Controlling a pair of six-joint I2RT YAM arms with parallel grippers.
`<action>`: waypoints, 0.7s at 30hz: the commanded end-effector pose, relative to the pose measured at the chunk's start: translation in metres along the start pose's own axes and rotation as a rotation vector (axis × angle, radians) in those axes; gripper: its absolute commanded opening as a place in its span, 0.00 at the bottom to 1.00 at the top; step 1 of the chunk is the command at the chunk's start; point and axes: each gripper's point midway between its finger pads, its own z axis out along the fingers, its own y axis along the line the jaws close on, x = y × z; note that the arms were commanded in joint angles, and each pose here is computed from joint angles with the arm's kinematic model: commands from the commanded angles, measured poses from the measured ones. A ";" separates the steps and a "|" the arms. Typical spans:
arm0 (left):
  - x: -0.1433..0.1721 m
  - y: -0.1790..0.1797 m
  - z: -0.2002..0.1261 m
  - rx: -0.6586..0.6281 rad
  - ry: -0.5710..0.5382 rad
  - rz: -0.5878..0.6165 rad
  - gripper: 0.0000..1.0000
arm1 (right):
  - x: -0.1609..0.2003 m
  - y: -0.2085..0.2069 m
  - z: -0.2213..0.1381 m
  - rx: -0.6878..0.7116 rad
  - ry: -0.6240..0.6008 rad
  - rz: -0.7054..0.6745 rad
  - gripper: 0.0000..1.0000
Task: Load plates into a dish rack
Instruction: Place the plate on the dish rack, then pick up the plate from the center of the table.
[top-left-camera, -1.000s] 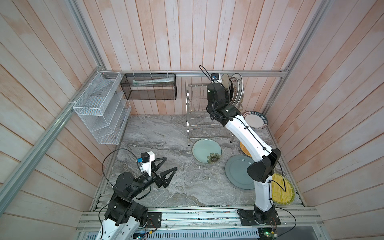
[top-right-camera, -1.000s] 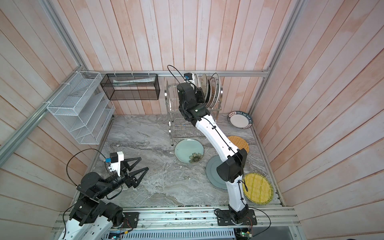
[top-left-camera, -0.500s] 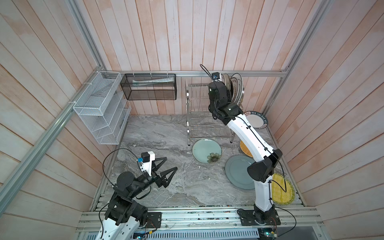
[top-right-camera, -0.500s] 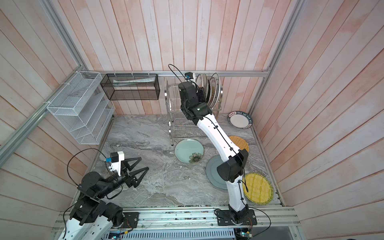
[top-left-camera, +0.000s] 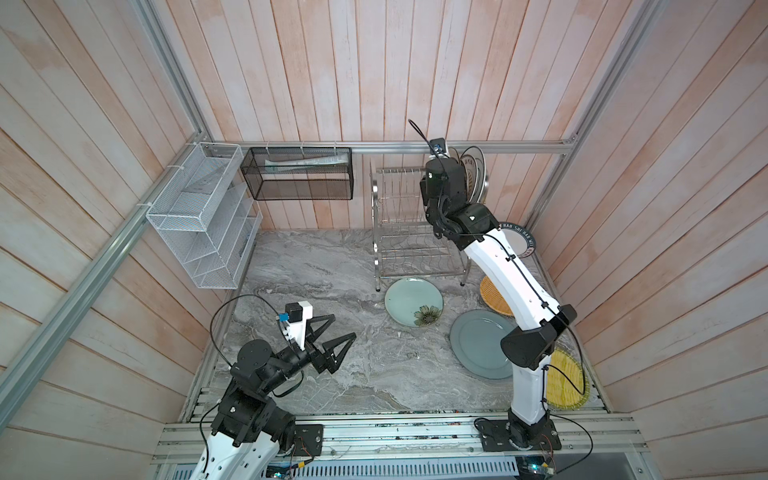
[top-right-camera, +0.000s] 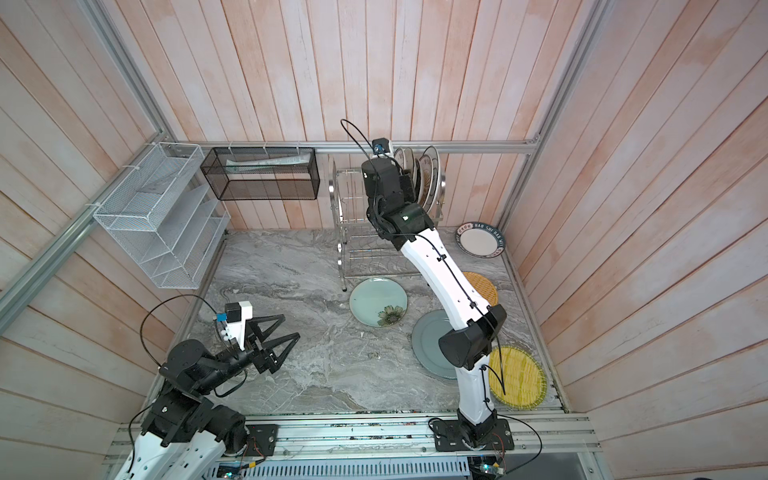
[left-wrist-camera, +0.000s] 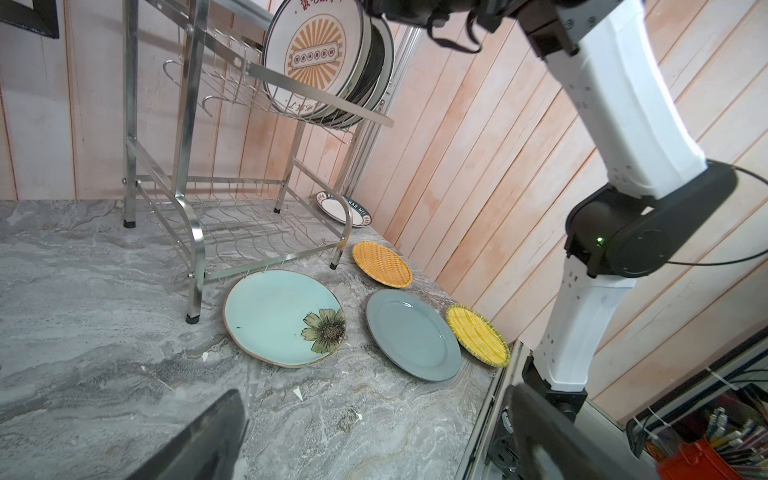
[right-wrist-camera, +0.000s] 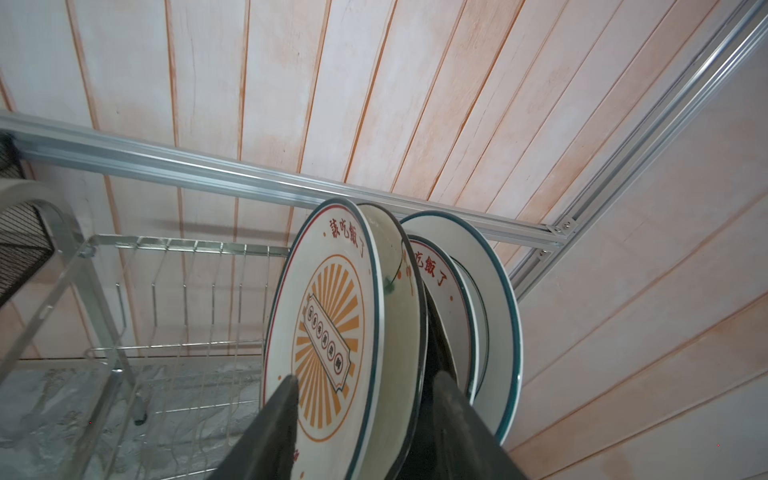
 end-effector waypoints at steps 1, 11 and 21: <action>0.000 0.010 0.002 -0.052 0.018 -0.047 1.00 | -0.036 -0.020 -0.039 -0.092 -0.071 0.119 0.60; 0.010 0.025 0.012 -0.116 0.091 -0.124 1.00 | -0.008 -0.047 -0.112 -0.321 -0.122 0.298 0.92; 0.022 0.047 0.019 -0.224 0.165 -0.218 1.00 | 0.091 -0.065 -0.163 -0.470 -0.035 0.441 0.98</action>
